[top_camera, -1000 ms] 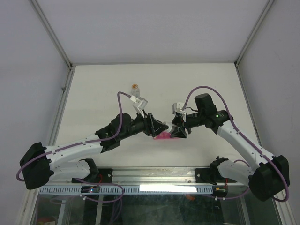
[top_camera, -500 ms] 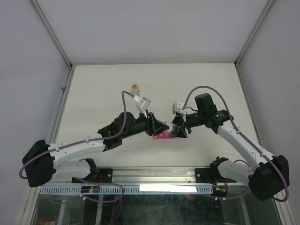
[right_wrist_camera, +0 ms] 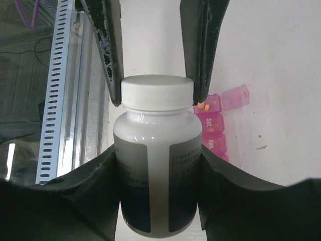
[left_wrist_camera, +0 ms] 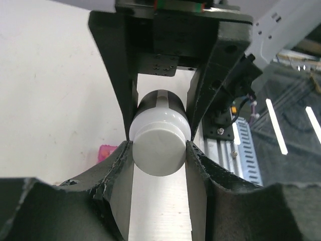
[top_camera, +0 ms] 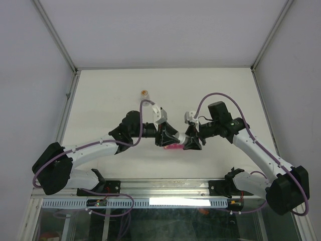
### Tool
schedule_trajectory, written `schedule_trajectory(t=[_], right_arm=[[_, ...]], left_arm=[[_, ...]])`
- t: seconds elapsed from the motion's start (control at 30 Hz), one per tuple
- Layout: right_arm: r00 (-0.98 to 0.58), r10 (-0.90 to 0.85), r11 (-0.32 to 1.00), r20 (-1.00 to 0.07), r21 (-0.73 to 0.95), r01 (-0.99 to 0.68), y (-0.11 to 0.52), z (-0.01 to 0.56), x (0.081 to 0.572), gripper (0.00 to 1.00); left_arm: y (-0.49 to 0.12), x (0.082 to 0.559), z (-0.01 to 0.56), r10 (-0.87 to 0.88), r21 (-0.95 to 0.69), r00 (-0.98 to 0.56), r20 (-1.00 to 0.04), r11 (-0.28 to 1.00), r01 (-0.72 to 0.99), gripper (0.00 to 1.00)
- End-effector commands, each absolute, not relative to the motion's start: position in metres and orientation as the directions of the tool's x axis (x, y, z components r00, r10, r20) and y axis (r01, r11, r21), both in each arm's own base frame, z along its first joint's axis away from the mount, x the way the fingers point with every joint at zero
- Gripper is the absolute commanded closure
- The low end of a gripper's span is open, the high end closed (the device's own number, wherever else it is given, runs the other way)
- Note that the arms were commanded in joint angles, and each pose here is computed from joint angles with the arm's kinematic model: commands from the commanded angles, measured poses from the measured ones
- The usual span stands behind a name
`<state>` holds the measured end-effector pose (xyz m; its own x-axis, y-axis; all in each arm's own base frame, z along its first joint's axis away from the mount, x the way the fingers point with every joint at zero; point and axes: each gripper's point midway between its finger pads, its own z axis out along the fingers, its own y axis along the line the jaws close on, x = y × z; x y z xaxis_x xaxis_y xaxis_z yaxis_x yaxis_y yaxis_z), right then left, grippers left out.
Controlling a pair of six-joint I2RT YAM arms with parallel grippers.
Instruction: Sort the pills into containers
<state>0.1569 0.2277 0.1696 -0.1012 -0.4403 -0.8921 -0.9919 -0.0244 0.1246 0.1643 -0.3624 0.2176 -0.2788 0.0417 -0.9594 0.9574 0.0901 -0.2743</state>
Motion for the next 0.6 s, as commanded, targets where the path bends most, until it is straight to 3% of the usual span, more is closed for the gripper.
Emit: schedule_trajectory(t=[0.0,0.13,0.23,0.27,0.33,0.4,0.57], right_arm=[[0.018,-0.368,-0.059,-0.93,0.004,-0.998,0.238,0.196,0.169,1.0],[0.02,-0.372,-0.059,-0.928,0.002,-0.998,0.238,0.195,0.169,1.0],[0.025,-0.374,-0.064,-0.927,-0.001,-0.998,0.237,0.194,0.169,1.0],[0.025,-0.374,-0.063,-0.927,-0.002,-0.998,0.237,0.193,0.169,1.0],[0.032,-0.374,-0.069,-0.927,-0.006,-0.998,0.237,0.193,0.168,1.0],[0.036,-0.373,-0.072,-0.927,-0.01,-0.997,0.236,0.193,0.168,1.0],[0.044,-0.368,-0.074,-0.929,-0.017,-0.997,0.234,0.195,0.167,1.0]], left_arm=[[-0.375,0.126,0.226,0.013,0.031,0.036,-0.999,-0.281,0.959,0.89],[-0.379,0.139,0.228,-0.02,0.233,0.236,-0.971,-0.269,0.935,0.87],[-0.377,0.153,0.236,-0.025,0.281,0.282,-0.959,-0.197,0.939,0.77],[-0.376,0.157,0.24,-0.027,0.279,0.279,-0.96,-0.167,0.946,0.68],[-0.374,0.169,0.253,-0.043,0.247,0.244,-0.969,-0.058,0.967,0.3],[-0.364,0.177,0.264,-0.085,0.216,0.22,-0.972,0.057,0.975,0.04],[-0.33,0.174,0.276,-0.17,0.085,0.122,-0.978,0.212,0.974,0.01]])
